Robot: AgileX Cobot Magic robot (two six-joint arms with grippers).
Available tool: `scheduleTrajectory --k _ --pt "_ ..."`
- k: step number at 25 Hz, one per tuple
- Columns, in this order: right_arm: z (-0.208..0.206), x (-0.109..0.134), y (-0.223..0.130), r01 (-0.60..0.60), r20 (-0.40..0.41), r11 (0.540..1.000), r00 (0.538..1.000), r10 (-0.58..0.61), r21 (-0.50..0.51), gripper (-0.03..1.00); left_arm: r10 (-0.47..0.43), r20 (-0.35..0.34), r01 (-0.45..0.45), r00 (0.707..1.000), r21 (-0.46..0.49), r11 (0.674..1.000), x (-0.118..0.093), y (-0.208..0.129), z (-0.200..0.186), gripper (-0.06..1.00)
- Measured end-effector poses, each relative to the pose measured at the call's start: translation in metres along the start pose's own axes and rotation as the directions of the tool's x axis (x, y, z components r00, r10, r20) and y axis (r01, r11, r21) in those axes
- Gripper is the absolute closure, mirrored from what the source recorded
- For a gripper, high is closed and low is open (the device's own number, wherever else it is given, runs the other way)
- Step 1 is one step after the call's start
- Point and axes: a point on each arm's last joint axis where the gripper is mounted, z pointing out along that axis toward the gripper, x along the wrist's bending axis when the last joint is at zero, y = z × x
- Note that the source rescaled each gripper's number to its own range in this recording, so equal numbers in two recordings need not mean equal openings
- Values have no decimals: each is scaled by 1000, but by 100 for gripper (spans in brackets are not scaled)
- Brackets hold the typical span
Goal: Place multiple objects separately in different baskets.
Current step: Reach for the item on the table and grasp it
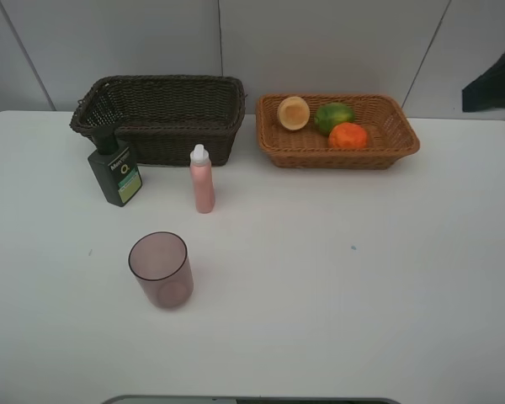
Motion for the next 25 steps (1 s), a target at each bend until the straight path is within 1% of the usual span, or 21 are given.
scheduleTrajectory --k 6,9,13,18,22,25 --pt "-54 -12 -44 102 -10 987 995 -104 -127 -3 0 0 0 1000 0 1000 0 0 0 -1" --pt "-79 -19 -64 104 -10 971 994 -109 -217 -3 0 0 0 1000 1 1000 0 0 0 -1" --pt "-95 -25 -90 90 -14 947 995 -99 -309 -3 0 0 0 1000 1 1000 0 0 0 -1" --pt "-87 -27 -124 71 -42 948 995 -88 -311 -3 0 0 0 1000 1 1000 0 0 0 -1" --pt "-77 -26 -137 63 -58 953 995 -84 -298 -3 0 0 0 1000 1 1000 0 0 0 -1" --pt "-68 -26 -143 65 -64 964 994 -84 -256 -3 0 0 0 1000 1 1000 0 0 0 -1"
